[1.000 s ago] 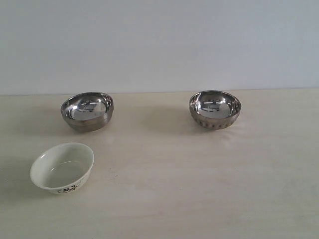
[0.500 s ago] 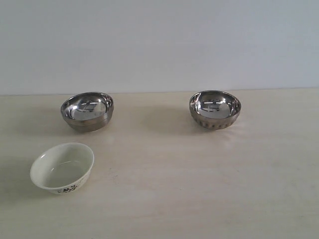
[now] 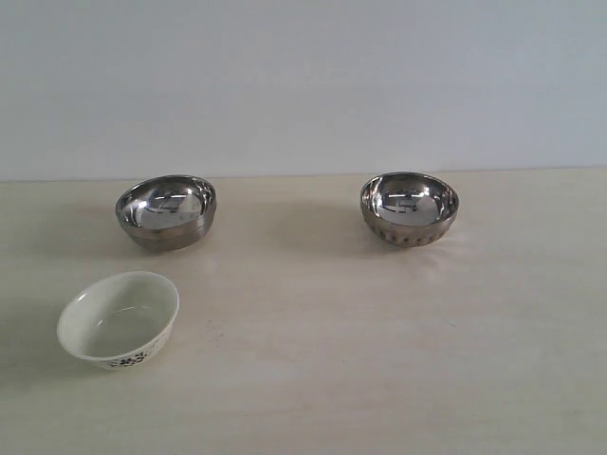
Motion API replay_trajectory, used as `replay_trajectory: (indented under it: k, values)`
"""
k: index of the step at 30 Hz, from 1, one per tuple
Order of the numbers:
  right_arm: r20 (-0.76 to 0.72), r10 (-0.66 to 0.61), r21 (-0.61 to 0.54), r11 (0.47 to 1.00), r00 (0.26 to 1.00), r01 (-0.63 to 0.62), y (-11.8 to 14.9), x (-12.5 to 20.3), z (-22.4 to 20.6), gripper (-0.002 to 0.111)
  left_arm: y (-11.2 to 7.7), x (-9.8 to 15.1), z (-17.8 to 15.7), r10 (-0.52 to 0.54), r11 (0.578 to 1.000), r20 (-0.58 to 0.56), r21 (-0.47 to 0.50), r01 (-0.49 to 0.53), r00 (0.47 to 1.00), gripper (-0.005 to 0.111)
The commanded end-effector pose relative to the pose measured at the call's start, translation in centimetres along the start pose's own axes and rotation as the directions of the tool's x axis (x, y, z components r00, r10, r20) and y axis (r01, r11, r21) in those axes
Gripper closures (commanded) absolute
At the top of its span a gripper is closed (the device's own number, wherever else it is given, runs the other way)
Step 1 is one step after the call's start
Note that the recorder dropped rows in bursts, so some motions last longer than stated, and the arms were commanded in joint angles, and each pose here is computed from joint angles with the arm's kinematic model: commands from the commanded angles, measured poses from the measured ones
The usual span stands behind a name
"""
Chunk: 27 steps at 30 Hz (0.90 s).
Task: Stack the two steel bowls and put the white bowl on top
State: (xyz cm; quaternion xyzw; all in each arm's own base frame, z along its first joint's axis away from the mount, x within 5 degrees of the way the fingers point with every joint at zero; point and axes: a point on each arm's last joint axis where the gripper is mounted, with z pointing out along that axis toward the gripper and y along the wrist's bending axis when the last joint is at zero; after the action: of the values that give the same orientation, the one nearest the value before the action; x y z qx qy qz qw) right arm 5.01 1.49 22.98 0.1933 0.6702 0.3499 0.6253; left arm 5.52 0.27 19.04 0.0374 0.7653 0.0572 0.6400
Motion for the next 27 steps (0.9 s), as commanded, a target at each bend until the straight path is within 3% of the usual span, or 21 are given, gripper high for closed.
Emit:
replay_trajectory:
  k: [1,6,12,14,17,20,27]
  values:
    - [0.052,-0.135,-0.045,0.989,0.989,0.137,4.5,-4.4,0.4,0.108,0.0,0.0,0.0,-0.019,1.000,0.008,-0.001,0.019,1.000,0.103]
    - [-0.110,-0.264,-0.048,0.964,0.958,0.260,8.5,-7.5,3.9,0.108,0.0,0.0,0.0,-0.019,1.000,0.008,-0.001,0.019,1.000,0.103]
    - [-0.308,-0.330,-0.196,0.940,0.892,0.280,12.4,-9.4,10.3,0.108,0.0,0.0,0.0,-0.019,1.000,0.008,-0.001,0.019,1.000,0.103]
    - [-0.357,-0.368,-0.249,0.923,0.858,0.293,13.1,-9.5,12.5,0.103,0.0,0.0,0.0,-0.019,1.000,0.008,-0.001,0.019,1.000,0.103]
    - [-0.442,-0.394,-0.293,0.913,0.806,0.285,13.6,-9.5,16.1,0.087,0.0,0.0,0.0,-0.019,1.000,0.008,-0.001,0.019,1.000,0.103]
    - [-0.504,-0.410,-0.342,0.903,0.760,0.261,14.4,-8.4,19.1,0.080,0.0,0.0,0.0,-0.019,1.000,0.008,-0.001,0.019,1.000,0.103]
    - [-0.588,-0.496,-0.412,0.863,0.639,0.291,16.5,-2.6,26.3,0.080,0.0,0.0,0.0,-0.019,1.000,0.008,-0.001,0.019,1.000,0.103]
